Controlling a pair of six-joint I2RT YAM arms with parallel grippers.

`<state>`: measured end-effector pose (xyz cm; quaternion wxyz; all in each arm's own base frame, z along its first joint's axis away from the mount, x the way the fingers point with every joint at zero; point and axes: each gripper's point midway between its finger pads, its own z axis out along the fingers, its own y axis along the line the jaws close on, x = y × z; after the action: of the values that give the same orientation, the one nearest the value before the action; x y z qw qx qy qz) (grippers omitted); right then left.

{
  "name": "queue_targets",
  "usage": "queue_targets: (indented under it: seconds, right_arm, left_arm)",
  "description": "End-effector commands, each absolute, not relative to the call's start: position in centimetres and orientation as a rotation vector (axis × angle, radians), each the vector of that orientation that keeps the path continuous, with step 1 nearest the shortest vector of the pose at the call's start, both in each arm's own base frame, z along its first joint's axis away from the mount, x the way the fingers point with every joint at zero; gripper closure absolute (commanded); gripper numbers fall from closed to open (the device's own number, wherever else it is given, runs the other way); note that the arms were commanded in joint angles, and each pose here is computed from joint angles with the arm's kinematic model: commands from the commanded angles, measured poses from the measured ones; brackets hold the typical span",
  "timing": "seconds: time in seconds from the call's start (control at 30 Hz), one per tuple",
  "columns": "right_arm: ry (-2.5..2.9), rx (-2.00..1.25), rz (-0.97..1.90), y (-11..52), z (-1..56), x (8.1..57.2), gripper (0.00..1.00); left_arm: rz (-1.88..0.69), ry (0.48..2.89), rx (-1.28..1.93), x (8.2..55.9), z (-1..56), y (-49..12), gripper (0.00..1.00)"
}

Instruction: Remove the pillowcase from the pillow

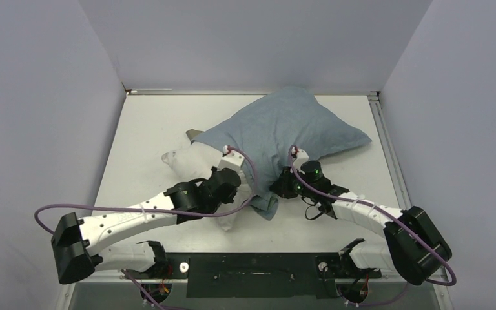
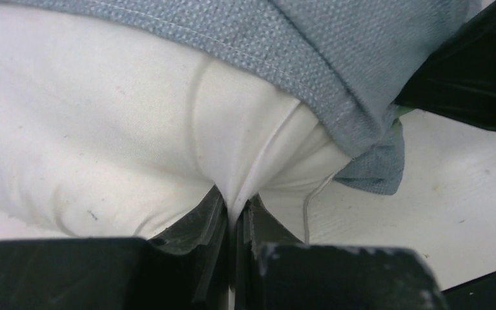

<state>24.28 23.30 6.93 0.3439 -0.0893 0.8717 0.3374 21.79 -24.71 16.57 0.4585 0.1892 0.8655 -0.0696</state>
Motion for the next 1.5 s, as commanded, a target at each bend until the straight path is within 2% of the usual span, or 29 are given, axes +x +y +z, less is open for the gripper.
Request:
queue_targets:
  seconds: [0.0, 0.2, 0.43, 0.53, 0.7, 0.73, 0.77, 0.83, 0.87, 1.0, 1.07, 1.2, 1.37, 1.47]
  right_arm:
    - [2.147, -0.145, 0.744, 21.8, 10.7, 28.5, 0.95]
    - [2.091, 0.167, 0.549, 13.7, 14.0, 32.1, 0.95]
    - [1.985, 0.563, 0.462, 3.2, 16.1, 32.5, 0.95]
    - [1.999, 0.595, 0.478, 2.3, 15.3, 31.9, 0.95]
    - [2.067, 0.525, 0.552, 3.9, 13.8, 30.8, 0.95]
    - [2.082, 0.504, 0.550, 4.0, 13.6, 30.5, 0.95]
    - [2.094, 0.488, 0.541, 4.0, 13.5, 30.2, 0.94]
    - [2.113, 0.459, 0.516, 3.9, 13.7, 29.5, 0.86]
    - [2.115, 0.440, 0.503, 3.9, 14.0, 29.2, 0.80]
    - [2.117, 0.385, 0.455, 4.0, 15.5, 28.1, 0.52]
    - [2.093, 0.359, 0.426, 3.9, 16.9, 27.6, 0.38]
    - [2.026, 0.320, 0.376, 3.6, 19.7, 26.8, 0.19]
    - [1.973, 0.242, 0.394, 4.3, 22.0, 26.1, 0.07]
    - [1.957, 0.155, 0.452, 5.9, 23.1, 25.8, 0.01]
  left_arm:
    - [-0.153, 2.122, 0.335, 22.0, 18.6, -20.1, 1.00]
    - [-0.111, 2.085, 0.140, 22.2, 21.1, -14.0, 1.00]
    - [-0.101, 2.005, -0.030, 21.8, 24.1, -8.6, 1.00]
    - [-0.210, 2.021, 0.004, 21.3, 23.6, -9.7, 1.00]
    - [-0.574, 2.064, 0.234, 19.3, 21.0, -16.1, 1.00]
    - [-0.622, 2.067, 0.268, 18.9, 20.9, -16.9, 0.98]
    - [-0.648, 2.070, 0.285, 18.7, 21.0, -17.3, 0.88]
    - [-0.661, 2.065, 0.286, 18.7, 21.8, -17.6, 0.62]
    - [-0.659, 2.056, 0.284, 18.9, 22.6, -17.6, 0.53]
    - [-0.649, 1.995, 0.307, 20.2, 26.9, -18.3, 0.28]
    - [-0.578, 1.992, 0.269, 22.0, 28.2, -18.0, 0.19]
    - [-0.512, 1.994, 0.211, 26.4, 29.3, -18.6, 0.14]
    - [-0.525, 2.057, 0.100, 31.6, 27.5, -19.7, 0.12]
    - [-0.532, 2.113, 0.043, 32.8, 24.9, -19.9, 0.12]
